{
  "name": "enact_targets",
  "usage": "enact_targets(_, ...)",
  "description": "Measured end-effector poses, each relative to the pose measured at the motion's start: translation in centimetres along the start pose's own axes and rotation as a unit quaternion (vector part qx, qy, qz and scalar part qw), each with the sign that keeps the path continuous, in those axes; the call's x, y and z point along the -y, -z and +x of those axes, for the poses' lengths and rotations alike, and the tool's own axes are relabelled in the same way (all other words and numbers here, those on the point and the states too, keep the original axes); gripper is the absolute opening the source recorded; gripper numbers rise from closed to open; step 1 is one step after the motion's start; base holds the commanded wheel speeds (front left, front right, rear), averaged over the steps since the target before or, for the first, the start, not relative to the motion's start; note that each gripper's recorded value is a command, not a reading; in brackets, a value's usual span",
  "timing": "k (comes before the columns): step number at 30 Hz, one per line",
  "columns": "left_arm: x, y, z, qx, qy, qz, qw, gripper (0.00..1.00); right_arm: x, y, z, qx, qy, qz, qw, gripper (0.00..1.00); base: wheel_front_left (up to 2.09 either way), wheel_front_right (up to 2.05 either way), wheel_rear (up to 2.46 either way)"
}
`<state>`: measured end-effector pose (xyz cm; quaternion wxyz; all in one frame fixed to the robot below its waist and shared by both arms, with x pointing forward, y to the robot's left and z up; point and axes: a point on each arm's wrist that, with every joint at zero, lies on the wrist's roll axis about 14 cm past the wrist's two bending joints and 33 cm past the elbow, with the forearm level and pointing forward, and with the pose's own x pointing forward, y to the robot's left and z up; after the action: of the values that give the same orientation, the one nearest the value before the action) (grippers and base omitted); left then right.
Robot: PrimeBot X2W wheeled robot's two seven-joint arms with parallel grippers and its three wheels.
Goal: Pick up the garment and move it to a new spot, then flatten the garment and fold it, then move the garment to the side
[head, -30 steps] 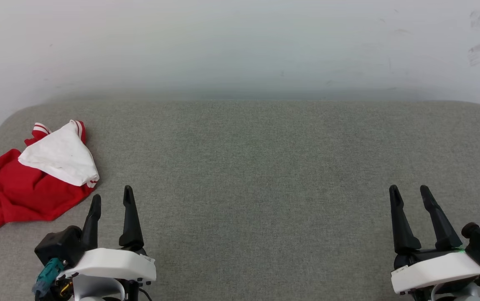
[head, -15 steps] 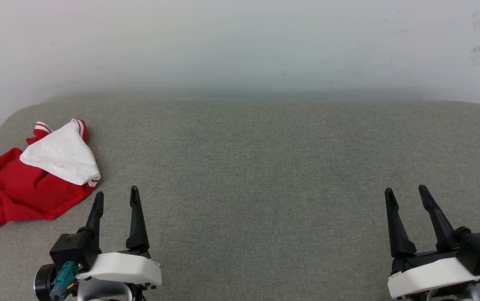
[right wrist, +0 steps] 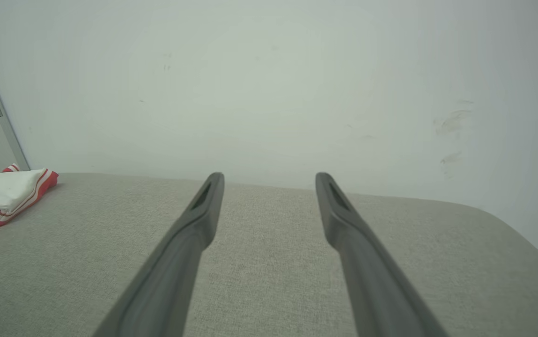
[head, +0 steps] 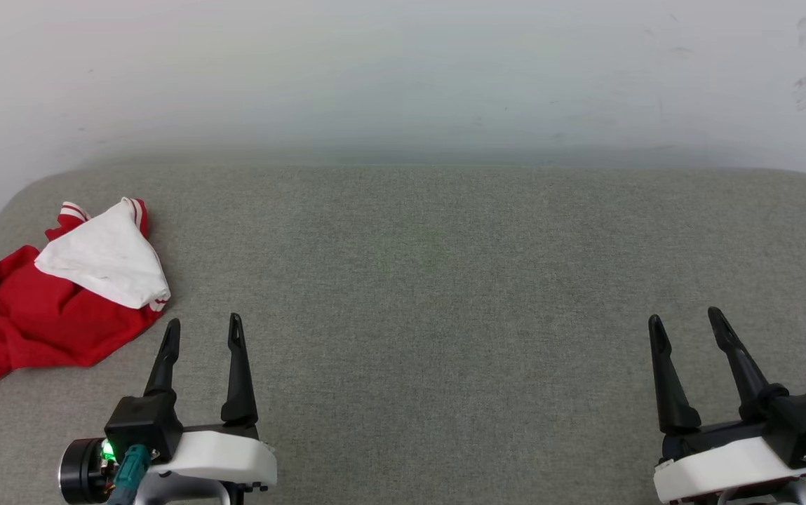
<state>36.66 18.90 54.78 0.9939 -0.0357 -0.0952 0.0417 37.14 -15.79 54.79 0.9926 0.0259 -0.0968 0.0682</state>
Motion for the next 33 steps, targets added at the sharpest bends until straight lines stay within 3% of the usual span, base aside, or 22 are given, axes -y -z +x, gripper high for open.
enact_targets(18,0.50,0.40,-0.48,0.005,0.016,0.050,0.999,1.00,0.15,-0.35,-0.19,0.012,-0.003,-0.036,0.999,1.00,0.00,0.00,0.00)
enact_targets(33,0.19,0.77,-0.55,-0.001,0.016,0.043,0.999,1.00,0.62,-0.12,-0.37,0.010,0.009,-0.004,1.000,1.00,0.00,0.00,0.00)
